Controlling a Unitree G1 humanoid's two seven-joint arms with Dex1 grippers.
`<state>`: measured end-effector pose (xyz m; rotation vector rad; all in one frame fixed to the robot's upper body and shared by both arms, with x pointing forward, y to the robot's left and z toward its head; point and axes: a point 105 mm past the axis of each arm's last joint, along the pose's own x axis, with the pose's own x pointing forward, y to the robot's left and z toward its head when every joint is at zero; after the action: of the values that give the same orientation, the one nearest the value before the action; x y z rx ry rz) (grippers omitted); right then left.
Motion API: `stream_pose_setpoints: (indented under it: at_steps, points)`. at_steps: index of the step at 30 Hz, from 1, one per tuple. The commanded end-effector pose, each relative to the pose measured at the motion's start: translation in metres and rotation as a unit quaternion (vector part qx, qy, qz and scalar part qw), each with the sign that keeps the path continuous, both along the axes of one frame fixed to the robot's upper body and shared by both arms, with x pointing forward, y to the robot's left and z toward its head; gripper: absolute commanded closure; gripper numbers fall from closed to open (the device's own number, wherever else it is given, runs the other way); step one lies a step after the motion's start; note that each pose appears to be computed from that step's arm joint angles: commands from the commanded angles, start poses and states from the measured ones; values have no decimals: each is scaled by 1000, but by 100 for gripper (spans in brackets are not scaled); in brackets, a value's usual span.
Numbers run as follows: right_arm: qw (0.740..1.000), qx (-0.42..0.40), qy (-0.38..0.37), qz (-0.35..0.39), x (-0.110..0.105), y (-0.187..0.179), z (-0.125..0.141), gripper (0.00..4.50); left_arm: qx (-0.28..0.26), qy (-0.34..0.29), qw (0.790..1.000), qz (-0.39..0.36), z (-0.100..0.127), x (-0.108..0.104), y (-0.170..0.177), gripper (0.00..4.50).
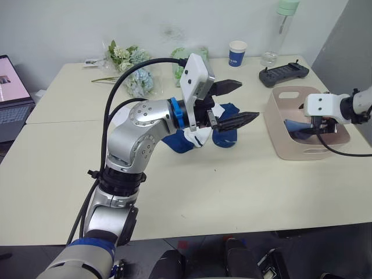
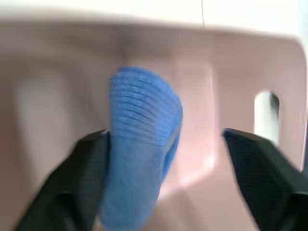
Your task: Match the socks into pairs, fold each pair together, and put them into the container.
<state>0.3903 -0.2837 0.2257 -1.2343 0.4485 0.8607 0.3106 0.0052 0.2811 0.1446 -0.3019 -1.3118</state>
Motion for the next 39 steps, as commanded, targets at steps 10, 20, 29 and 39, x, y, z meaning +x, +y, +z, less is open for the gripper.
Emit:
stream_pose_setpoints:
  at_steps: [10, 20, 29, 39]
  points:
    - [989, 15, -144, -25, 5, -2, 82, 41, -14, -29, 999, -19, 6, -11, -7, 0]
    - [885, 416, -201, 50, 21, 115, 84, 374, 22, -17, 984, 176, -29, 19, 71, 0]
    - [861, 495, -116, -31, -33, 166, -35, 273, 29, 44, 929, 365, -94, 9, 158, 0]
    - [849, 501, -89, -142, -80, 143, -100, 5, 21, 94, 867, 489, -164, -29, 211, 0]
